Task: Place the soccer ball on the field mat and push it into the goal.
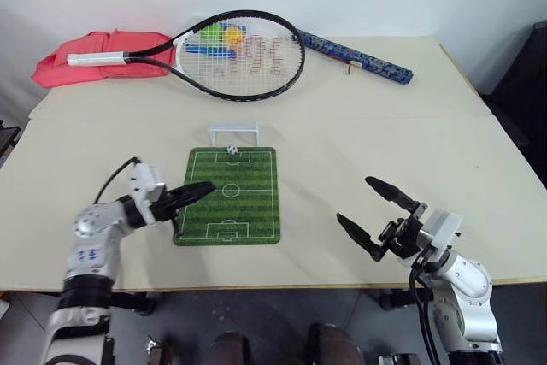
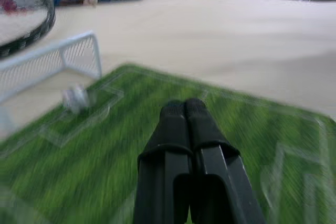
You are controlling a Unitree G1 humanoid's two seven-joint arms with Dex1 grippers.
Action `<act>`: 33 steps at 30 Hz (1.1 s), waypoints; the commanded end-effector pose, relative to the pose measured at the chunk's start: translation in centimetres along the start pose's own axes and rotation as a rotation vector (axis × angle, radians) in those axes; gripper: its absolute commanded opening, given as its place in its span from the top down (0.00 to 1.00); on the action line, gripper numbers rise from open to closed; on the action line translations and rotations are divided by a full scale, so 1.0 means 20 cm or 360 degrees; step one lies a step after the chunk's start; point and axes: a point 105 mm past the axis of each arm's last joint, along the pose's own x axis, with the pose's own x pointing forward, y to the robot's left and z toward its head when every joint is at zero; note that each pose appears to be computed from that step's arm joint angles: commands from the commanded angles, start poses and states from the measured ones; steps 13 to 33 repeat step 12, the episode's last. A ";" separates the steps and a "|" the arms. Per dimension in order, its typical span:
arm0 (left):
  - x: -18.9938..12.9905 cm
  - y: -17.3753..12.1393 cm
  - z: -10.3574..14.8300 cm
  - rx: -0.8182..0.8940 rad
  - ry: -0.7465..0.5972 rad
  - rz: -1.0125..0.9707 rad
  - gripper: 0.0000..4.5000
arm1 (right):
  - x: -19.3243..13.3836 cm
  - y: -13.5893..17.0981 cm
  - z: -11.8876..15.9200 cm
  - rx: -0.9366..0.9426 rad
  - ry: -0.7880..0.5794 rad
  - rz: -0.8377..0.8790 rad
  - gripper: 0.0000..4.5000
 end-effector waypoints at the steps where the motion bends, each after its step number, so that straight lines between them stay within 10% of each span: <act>1: -0.17 0.05 0.06 0.0075 0.0063 0.0177 0.99 | 0.00 -0.03 0.05 -0.0090 -0.0035 0.0017 0.00; 10: -0.58 0.12 0.10 0.0094 0.0160 0.0826 0.99 | 0.01 -0.11 0.05 -0.0133 -0.0033 0.0080 0.00; 33: -0.60 0.10 0.09 0.0090 0.0187 0.0872 0.99 | 0.02 -0.13 0.04 -0.0132 -0.0035 0.0080 0.00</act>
